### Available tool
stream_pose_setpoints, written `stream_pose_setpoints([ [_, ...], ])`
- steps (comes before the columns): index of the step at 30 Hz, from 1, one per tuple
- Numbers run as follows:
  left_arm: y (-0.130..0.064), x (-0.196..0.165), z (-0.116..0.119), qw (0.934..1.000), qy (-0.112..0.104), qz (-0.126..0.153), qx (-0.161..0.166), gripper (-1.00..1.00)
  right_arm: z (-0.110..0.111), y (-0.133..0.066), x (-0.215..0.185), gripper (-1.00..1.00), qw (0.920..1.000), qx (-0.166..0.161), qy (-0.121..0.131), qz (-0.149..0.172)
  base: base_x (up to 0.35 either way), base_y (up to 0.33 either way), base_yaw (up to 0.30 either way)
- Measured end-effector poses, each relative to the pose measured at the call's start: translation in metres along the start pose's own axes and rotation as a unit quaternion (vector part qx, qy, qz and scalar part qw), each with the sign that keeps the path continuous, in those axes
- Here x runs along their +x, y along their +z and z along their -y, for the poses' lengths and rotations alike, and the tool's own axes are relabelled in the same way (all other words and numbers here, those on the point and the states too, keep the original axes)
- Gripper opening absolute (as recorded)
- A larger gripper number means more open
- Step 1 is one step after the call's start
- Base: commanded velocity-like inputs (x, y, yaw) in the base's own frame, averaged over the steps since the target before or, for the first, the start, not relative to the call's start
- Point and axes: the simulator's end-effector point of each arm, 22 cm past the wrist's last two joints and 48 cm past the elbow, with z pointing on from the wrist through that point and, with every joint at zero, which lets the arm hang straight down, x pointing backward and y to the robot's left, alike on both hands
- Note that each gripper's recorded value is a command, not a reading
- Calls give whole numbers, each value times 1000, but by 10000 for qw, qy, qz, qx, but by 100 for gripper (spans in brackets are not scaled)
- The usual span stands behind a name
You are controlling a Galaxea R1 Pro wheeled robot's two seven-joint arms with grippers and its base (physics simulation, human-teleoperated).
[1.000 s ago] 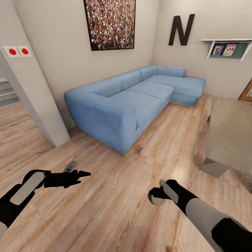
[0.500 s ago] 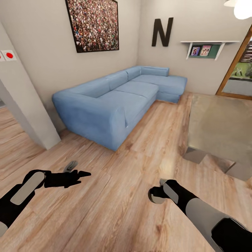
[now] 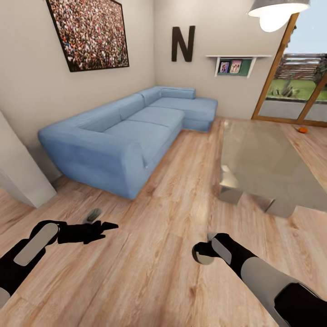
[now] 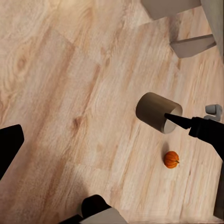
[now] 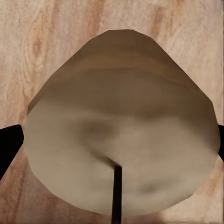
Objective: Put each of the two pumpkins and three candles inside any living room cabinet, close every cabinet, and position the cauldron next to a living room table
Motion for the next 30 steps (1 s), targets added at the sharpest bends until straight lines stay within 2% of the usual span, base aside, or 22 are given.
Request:
stream_pose_setpoints([
  [30,-38,-20,44,10000,23,24,13,100,-8,-56,-24,-100,10000,-9,-1,38,0,0,-291],
])
